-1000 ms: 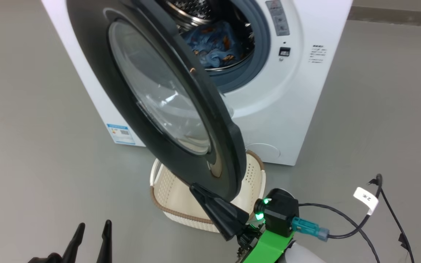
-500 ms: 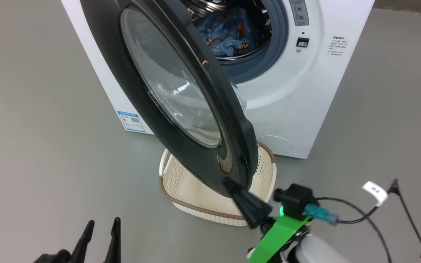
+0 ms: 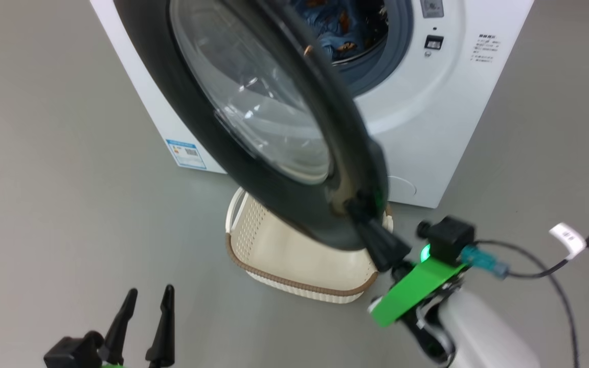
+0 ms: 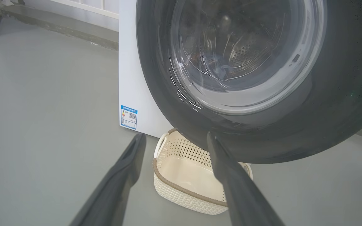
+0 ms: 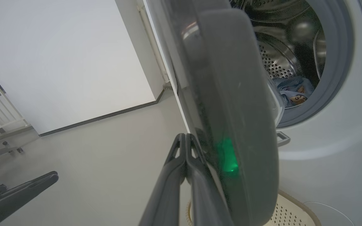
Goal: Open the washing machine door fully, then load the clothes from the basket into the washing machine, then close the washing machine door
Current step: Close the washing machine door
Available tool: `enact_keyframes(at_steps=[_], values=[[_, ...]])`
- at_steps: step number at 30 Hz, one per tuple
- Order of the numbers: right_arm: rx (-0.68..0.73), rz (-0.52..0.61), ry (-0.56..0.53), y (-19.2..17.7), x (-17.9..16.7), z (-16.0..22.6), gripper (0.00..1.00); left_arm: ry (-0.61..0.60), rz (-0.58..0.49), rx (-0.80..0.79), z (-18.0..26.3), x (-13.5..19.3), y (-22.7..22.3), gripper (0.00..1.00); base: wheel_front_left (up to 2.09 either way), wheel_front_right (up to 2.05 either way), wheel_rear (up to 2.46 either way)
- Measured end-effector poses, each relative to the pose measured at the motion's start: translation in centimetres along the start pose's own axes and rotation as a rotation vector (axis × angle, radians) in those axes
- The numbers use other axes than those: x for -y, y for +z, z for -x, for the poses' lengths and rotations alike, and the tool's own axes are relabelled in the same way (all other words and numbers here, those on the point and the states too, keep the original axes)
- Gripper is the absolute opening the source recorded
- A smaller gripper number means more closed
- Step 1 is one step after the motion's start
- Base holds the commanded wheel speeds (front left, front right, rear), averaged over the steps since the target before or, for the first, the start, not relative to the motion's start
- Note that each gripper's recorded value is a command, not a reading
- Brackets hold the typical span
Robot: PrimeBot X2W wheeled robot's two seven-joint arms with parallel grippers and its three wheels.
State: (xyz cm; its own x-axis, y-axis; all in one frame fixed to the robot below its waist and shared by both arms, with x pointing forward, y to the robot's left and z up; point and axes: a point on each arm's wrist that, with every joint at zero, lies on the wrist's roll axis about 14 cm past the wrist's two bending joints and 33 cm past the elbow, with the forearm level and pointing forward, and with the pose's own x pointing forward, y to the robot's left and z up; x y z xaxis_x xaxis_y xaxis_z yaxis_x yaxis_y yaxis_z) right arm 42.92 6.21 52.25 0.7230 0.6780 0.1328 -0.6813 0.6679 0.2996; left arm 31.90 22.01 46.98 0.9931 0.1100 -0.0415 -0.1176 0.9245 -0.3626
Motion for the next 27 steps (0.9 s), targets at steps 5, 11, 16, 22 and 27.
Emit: enact_keyframes(at_steps=[5, 11, 16, 22, 27], values=[[0.048, 0.021, -0.053, 1.7, 2.9, -1.2, 0.0, -0.001, 0.004, 0.01, -1.0, 0.2, 0.3, 1.0, 0.0, 0.0, 0.0], [0.108, 0.059, -0.112, 4.1, 6.6, -3.3, 0.0, -0.011, 0.008, 0.01, -2.2, 0.8, 0.2, 1.0, 0.0, 0.0, 0.0], [0.151, 0.085, -0.164, 5.7, 9.6, -5.0, 0.0, -0.011, 0.012, 0.007, -3.0, 1.0, 0.1, 1.0, 0.0, 0.0, 0.0], [0.219, 0.089, -0.22, 8.0, 12.4, -7.2, 0.0, -0.011, 0.013, 0.001, -3.9, 1.2, -0.1, 1.0, 0.0, 0.0, 0.0], [0.264, 0.075, -0.255, 9.3, 14.1, -8.5, 0.0, -0.01, 0.02, 0.0, -4.4, 1.3, -0.2, 1.0, 0.0, 0.0, 0.0]])
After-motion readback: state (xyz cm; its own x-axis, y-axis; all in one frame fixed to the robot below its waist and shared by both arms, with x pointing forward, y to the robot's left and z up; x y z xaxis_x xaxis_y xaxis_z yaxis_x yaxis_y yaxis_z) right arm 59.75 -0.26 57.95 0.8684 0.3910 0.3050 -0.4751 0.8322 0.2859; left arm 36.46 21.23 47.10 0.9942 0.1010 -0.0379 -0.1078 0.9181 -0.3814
